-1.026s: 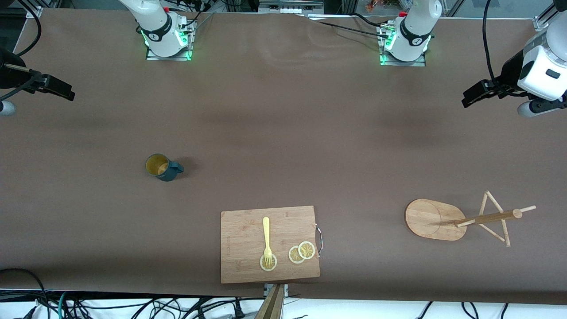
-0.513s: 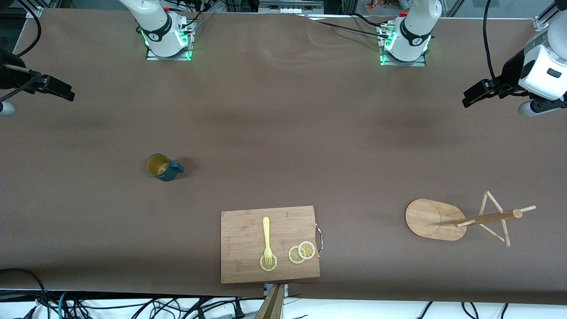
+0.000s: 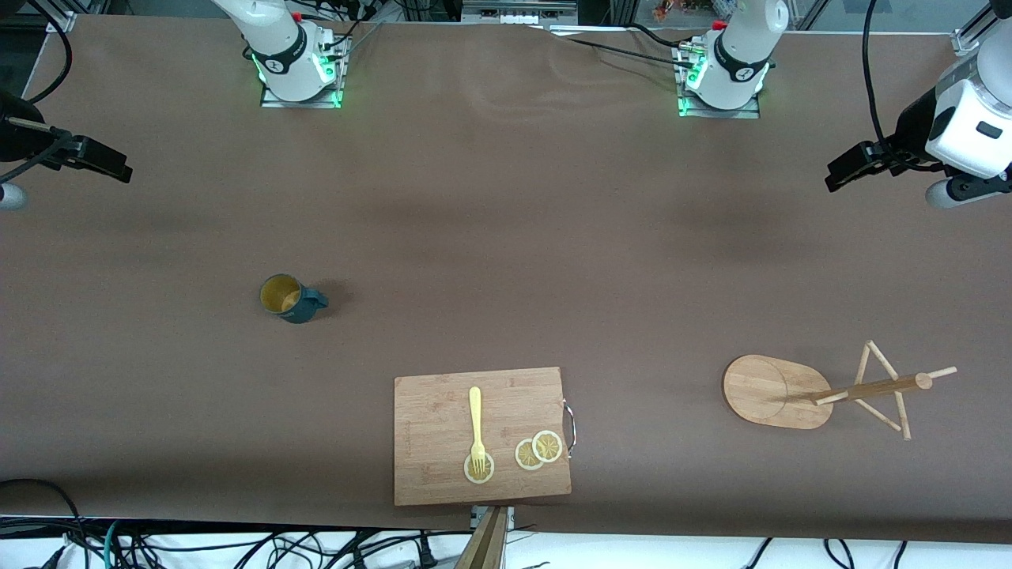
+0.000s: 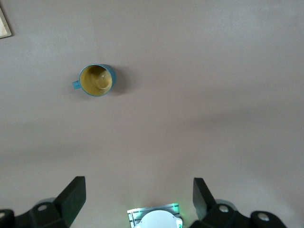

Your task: Pass cup and hang on rack

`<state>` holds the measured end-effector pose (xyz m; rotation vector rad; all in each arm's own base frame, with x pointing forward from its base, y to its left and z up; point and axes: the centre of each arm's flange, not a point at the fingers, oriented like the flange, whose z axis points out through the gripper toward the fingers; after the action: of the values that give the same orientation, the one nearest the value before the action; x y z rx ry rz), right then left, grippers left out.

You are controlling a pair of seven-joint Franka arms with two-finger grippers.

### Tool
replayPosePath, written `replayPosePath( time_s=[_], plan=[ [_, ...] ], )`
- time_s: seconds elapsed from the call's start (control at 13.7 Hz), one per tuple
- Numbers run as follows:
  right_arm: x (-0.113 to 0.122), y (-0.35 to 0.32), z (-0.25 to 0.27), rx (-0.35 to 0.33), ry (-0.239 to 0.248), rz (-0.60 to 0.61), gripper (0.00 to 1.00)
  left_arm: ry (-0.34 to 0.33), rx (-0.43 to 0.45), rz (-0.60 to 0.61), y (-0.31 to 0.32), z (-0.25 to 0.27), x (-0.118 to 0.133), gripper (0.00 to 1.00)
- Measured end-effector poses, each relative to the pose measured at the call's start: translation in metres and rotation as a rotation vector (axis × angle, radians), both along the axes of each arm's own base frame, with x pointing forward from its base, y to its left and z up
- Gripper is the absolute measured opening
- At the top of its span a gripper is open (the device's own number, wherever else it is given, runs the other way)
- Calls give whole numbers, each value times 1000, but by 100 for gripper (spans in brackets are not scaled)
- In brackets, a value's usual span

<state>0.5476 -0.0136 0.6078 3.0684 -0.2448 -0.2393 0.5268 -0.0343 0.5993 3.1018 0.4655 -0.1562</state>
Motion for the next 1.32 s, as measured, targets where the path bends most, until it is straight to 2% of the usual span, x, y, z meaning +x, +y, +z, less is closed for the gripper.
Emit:
replayPosePath(
  time_s=[0.88, 1.32],
  plan=[
    [2, -1, -3, 1, 3, 1, 100, 0, 0, -1, 0, 0, 0, 100],
    [17, -2, -34, 4, 58, 1, 100, 1, 0, -1, 0, -1, 1, 100]
  ],
)
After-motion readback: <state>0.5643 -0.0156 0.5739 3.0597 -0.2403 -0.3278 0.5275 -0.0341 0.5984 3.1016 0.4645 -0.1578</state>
